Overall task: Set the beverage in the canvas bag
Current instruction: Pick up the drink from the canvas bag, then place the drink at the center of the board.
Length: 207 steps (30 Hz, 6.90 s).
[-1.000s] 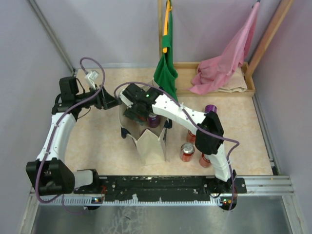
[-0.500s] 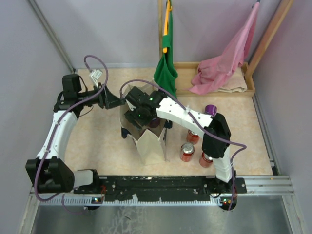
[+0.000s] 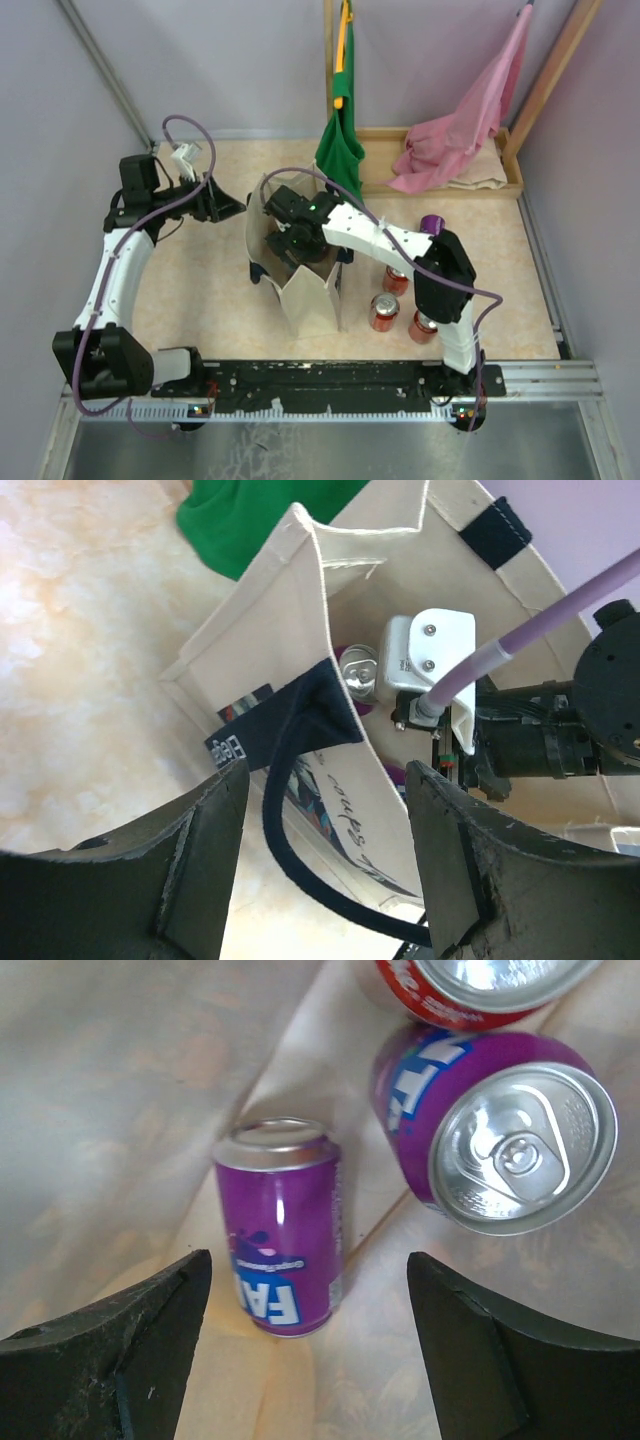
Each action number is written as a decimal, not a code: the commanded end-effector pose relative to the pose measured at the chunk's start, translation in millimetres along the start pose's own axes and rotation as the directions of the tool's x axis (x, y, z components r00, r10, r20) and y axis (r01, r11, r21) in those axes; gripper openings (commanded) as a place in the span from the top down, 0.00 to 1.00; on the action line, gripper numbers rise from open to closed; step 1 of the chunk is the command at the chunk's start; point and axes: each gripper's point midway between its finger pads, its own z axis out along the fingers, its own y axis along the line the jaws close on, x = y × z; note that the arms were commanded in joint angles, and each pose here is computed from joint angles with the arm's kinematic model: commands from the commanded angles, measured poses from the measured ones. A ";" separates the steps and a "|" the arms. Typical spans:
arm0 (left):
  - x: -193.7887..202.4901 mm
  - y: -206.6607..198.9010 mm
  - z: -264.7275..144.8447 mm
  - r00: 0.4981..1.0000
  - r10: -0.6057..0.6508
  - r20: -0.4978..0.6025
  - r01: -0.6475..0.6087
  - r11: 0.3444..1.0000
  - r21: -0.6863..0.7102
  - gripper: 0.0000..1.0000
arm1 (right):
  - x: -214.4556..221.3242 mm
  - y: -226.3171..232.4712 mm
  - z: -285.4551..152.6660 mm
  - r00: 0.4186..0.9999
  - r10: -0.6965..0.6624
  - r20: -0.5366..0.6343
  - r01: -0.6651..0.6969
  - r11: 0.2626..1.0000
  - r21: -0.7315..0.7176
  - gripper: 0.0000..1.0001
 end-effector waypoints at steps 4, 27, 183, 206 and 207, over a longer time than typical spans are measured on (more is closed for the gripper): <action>-1.4 1.9 -9.5 0.999 0.048 0.013 -0.048 0.997 -0.057 0.30 | 1.6 -15.5 1.6 0.998 0.042 0.038 -0.043 0.999 0.033 0.21; -4.9 -5.2 -13.2 0.998 0.066 0.023 -0.064 0.995 -0.074 0.30 | 90.5 -16.4 93.0 0.982 -0.017 -0.188 0.019 1.000 0.010 0.09; -3.6 -53.7 -34.9 0.992 0.118 0.049 -0.115 0.992 -0.054 0.30 | 245.3 -272.9 -79.1 0.450 0.820 0.354 -0.876 0.328 0.353 0.07; -1.6 -53.2 -34.7 0.992 0.114 0.045 -0.112 0.992 -0.056 0.30 | 235.8 -273.9 -94.1 0.451 0.810 0.375 -0.880 0.334 0.337 0.06; -1.5 -53.2 -35.0 0.992 0.115 0.046 -0.112 0.992 -0.056 0.30 | 236.7 -273.9 -93.4 0.450 0.811 0.374 -0.880 0.332 0.340 0.06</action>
